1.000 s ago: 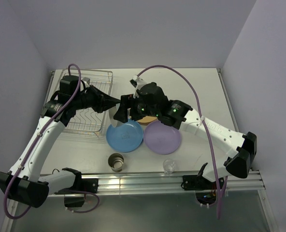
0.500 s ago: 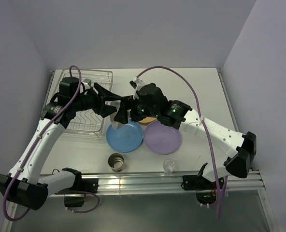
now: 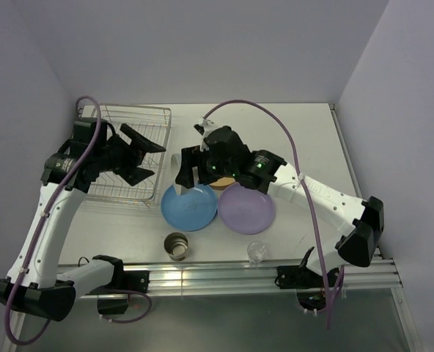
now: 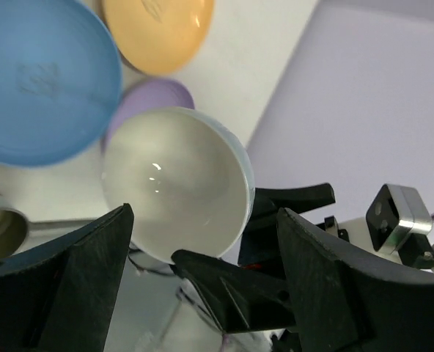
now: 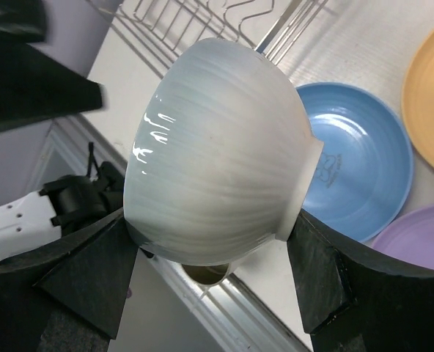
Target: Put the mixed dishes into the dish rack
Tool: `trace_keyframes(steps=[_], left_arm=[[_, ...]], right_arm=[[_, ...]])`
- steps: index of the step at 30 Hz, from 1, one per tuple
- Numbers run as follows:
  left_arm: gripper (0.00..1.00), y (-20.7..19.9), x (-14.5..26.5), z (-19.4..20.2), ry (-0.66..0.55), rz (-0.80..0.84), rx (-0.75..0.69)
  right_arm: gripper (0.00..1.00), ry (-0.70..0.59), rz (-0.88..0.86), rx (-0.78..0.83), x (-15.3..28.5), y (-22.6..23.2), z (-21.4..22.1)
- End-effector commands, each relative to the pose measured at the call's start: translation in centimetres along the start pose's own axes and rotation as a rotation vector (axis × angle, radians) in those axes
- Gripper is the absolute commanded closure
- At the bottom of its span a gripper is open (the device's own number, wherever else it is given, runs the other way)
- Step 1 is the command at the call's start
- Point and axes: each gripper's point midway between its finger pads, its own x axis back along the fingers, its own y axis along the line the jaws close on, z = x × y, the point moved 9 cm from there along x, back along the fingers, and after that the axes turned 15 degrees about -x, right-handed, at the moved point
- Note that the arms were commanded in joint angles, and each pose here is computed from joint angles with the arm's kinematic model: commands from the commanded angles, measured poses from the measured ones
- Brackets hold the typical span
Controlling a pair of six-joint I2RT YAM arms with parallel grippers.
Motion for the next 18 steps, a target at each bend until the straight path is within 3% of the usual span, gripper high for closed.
trace_keyframes(steps=[1, 5, 8, 18], left_arm=[[0.15, 0.9, 3.3, -0.7, -0.172, -0.164, -0.066], [0.16, 0.8, 6.6, -1.0, -0.340, -0.241, -0.064], [0.18, 1.1, 8.1, -0.4, -0.381, -0.252, -0.082], [0.24, 6.3, 8.3, 3.3, -0.318, -0.361, -0.068]], right_arm=[[1.00, -0.121, -0.060, 0.075, 0.3, 2.5, -2.8], [1.00, -0.171, -0.025, 0.158, -1.0, 3.1, -4.5], [1.00, -0.212, -0.020, 0.250, -2.5, 3.9, -6.1], [1.00, -0.371, 0.026, 0.489, -10.2, 5.5, -10.8]])
